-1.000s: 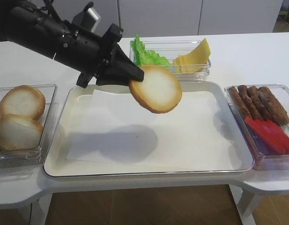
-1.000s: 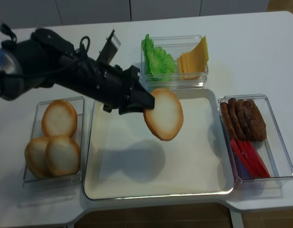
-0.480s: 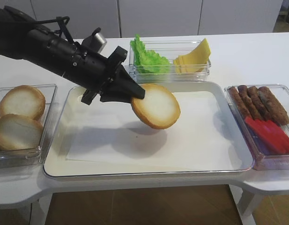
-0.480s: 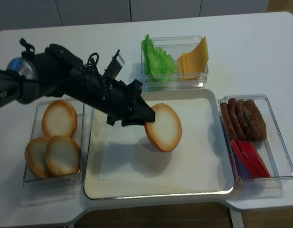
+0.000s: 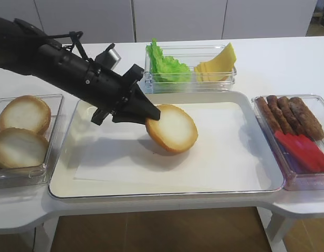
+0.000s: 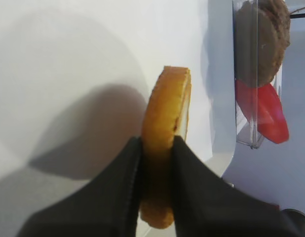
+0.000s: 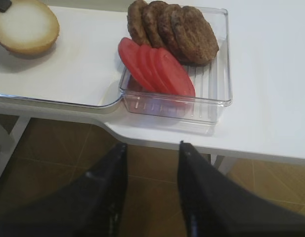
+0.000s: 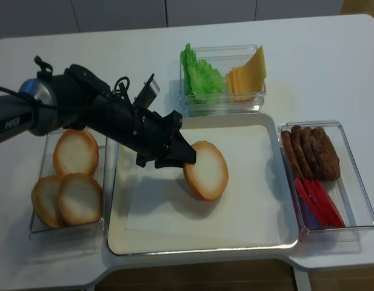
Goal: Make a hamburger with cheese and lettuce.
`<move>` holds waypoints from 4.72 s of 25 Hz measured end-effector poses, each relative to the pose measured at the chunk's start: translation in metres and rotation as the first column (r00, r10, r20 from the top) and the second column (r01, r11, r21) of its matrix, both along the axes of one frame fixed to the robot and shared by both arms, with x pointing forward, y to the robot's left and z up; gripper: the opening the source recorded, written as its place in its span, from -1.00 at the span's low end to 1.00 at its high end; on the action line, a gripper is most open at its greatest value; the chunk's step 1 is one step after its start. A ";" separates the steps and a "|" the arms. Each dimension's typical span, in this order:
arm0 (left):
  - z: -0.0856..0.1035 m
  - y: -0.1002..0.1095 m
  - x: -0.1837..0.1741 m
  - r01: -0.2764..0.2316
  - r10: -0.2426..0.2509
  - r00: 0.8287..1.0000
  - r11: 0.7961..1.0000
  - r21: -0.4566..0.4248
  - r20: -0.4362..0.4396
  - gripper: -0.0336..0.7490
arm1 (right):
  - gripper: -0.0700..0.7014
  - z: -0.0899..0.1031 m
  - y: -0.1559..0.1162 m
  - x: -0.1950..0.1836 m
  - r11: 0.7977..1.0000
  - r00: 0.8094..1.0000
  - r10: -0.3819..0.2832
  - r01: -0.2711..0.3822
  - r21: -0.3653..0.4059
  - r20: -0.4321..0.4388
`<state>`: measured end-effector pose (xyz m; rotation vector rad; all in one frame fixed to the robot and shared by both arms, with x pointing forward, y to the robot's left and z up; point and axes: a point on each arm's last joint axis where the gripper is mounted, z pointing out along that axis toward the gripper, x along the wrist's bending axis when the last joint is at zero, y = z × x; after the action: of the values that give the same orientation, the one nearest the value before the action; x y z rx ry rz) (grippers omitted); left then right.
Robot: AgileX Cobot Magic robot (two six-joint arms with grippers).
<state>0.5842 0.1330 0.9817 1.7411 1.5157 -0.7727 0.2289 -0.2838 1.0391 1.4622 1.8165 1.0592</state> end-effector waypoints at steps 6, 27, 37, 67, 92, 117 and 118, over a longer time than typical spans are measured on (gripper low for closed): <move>-0.003 0.001 0.000 0.009 -0.009 1.000 1.000 0.027 0.010 -0.62 | -0.09 0.000 0.000 0.000 1.000 1.000 0.001 -0.001 -0.001 0.000; -0.002 0.000 0.001 0.000 0.000 1.000 1.000 0.014 0.007 -0.10 | -0.09 0.000 0.000 0.000 1.000 1.000 0.001 -0.001 -0.001 0.000; -0.002 -0.001 0.001 0.003 -0.003 1.000 1.000 0.004 0.018 0.26 | -0.09 0.000 0.000 0.000 1.000 1.000 0.001 -0.001 -0.001 0.000; 0.101 0.042 -0.022 -0.085 -0.123 0.882 0.908 0.410 0.455 0.28 | -0.09 0.000 0.000 0.000 1.000 1.000 0.000 0.000 0.000 0.000; 0.191 0.137 -0.168 -0.482 0.028 0.824 0.561 0.673 0.567 0.28 | -0.09 0.000 0.000 0.000 1.000 1.000 0.000 0.000 0.000 0.000; 0.132 0.185 -0.331 -0.708 0.196 0.616 0.563 0.427 0.763 0.28 | -0.09 0.000 0.000 0.000 1.000 1.000 0.000 0.000 0.000 0.000; 0.127 0.184 -0.334 -0.702 0.197 0.618 0.574 0.422 0.761 0.28 | -0.09 0.000 0.000 0.000 1.000 1.000 0.000 0.000 0.000 0.000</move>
<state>0.2501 0.3175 1.1086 1.6322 1.7263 0.7795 0.2289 -0.2838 1.0391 1.4627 1.8163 1.0594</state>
